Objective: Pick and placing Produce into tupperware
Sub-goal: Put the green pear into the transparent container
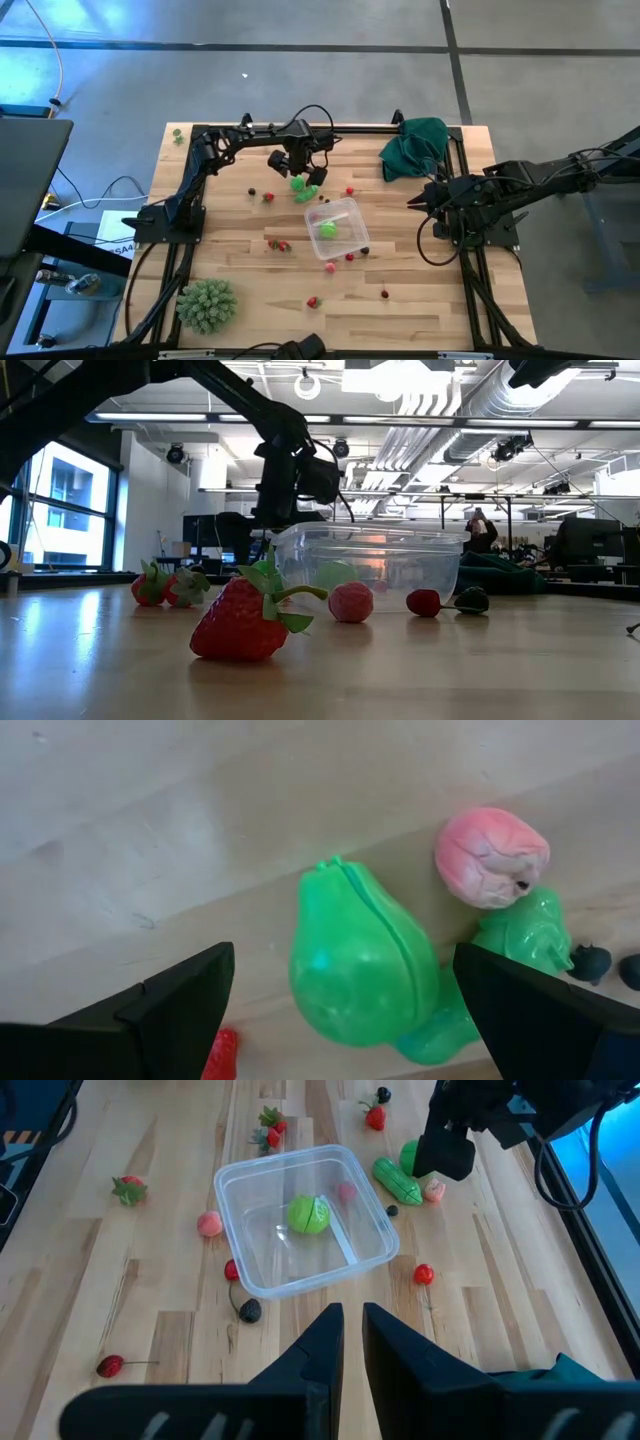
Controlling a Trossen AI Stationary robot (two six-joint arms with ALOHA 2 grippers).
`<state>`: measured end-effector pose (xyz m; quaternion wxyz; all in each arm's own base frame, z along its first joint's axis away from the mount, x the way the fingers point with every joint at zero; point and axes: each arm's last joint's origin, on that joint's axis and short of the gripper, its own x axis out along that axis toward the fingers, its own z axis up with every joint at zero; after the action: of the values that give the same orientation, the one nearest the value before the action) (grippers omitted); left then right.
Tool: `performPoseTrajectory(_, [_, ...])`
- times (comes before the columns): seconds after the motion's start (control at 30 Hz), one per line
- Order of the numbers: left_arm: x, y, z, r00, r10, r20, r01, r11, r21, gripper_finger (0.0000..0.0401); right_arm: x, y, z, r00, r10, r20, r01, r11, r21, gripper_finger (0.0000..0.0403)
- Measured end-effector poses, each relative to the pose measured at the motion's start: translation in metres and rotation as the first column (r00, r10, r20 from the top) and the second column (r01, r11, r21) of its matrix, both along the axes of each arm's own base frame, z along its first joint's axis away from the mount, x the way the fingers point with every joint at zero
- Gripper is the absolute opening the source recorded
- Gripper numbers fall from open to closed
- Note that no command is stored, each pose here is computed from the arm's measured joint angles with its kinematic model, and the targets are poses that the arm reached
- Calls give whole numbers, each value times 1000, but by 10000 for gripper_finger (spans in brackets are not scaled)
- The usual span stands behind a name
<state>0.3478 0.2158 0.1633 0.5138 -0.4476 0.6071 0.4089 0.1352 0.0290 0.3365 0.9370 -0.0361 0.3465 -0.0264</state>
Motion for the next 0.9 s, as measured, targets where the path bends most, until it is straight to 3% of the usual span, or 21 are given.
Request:
performPoseTrajectory(0.13, [2,-3,-1,1000,-2,-5,2,1000,7,349,0,0,0,1000,0,0,0,1000,0,32])
performPoseTrajectory(0.5, [4,-8,-3,999,35,-22,-35,999,16,256,0,0,0,1000,0,0,0,1000,0,32])
performPoseTrajectory(0.9, [4,-8,-3,998,47,-31,-46,998,31,239,0,0,0,1000,0,0,0,1000,0,32])
